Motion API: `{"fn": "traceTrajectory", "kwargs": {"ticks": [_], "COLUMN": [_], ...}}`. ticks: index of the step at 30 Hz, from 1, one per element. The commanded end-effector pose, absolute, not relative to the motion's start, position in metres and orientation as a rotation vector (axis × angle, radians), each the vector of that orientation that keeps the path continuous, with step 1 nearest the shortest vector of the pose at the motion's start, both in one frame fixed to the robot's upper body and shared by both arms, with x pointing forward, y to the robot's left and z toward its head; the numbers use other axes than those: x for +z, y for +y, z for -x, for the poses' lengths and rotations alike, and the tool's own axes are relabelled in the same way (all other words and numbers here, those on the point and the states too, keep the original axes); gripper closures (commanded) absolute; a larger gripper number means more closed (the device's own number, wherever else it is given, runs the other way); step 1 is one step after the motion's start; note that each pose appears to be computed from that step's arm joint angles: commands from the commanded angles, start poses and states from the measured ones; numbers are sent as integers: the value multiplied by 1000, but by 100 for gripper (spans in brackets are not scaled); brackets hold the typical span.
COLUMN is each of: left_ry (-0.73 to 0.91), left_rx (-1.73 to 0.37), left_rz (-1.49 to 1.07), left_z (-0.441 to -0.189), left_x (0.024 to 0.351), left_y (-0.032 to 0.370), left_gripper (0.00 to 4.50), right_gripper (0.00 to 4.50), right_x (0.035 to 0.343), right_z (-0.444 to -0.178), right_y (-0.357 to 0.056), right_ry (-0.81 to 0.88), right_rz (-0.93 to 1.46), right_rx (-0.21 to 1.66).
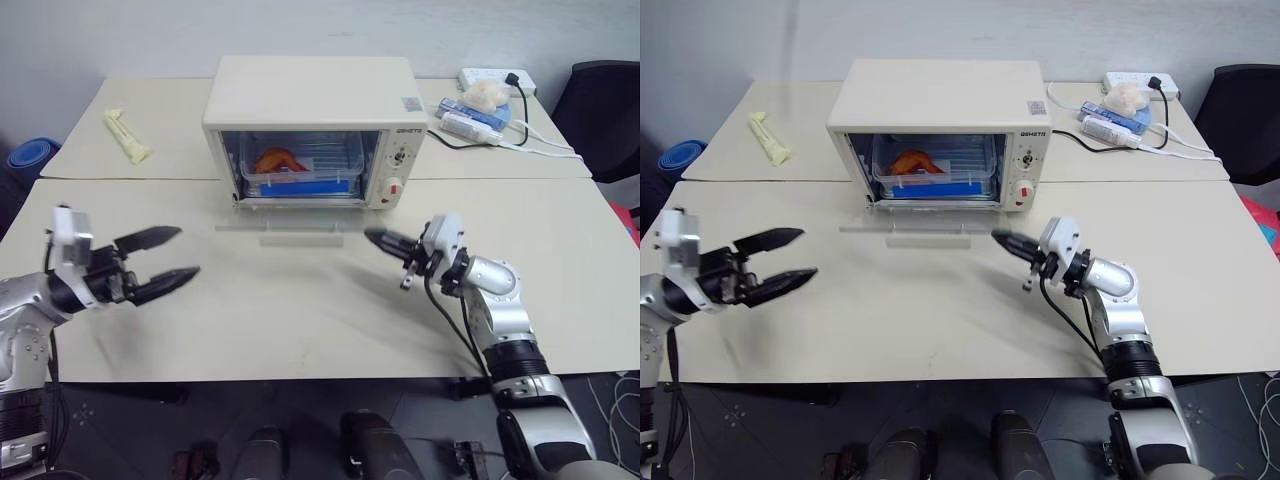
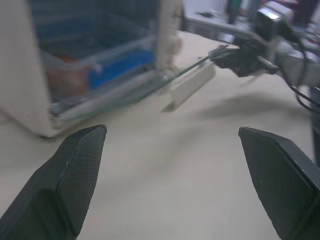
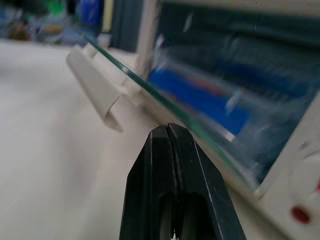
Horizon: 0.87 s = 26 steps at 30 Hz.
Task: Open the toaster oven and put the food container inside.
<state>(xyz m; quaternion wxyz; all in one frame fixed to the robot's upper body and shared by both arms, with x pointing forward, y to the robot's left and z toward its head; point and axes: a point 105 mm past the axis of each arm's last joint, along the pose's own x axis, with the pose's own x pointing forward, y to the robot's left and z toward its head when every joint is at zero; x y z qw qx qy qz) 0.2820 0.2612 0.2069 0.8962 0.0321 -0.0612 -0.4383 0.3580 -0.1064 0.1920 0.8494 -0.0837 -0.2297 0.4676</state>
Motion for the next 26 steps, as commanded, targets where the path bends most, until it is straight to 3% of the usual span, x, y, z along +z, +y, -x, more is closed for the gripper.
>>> {"fn": "traceTrajectory", "kwargs": {"ticks": [1,7,9,14,22,23,26], "left_ry": [-223,-283,-270,-196,30,34,15], "left_rx": [-806,-662,-645,-672,-776,-765,-736], "left_rz": [-64,-36,-33,-181,-400,-402,-421], "left_z": [-286,-300,-303,-299,-274,-273,-271], "left_x": [222,235,234,215,155,153,151], "left_y": [269,287,290,289,286,287,286], "left_gripper": [1,1,1,0,0,0,0], "right_gripper": [450,450,450,301,28,3,3], "right_x": [235,253,249,221,157,154,148], "right_z": [-361,-368,-361,-333,-285,-284,-279], "right_y": [-102,-101,-102,-115,-160,-165,-173], "right_ry": [-622,-633,-588,-457,-191,-181,-169], "right_rz": [69,-9,-6,201,457,451,462], "right_rx": [918,883,955,1115,1310,1302,1294]}}
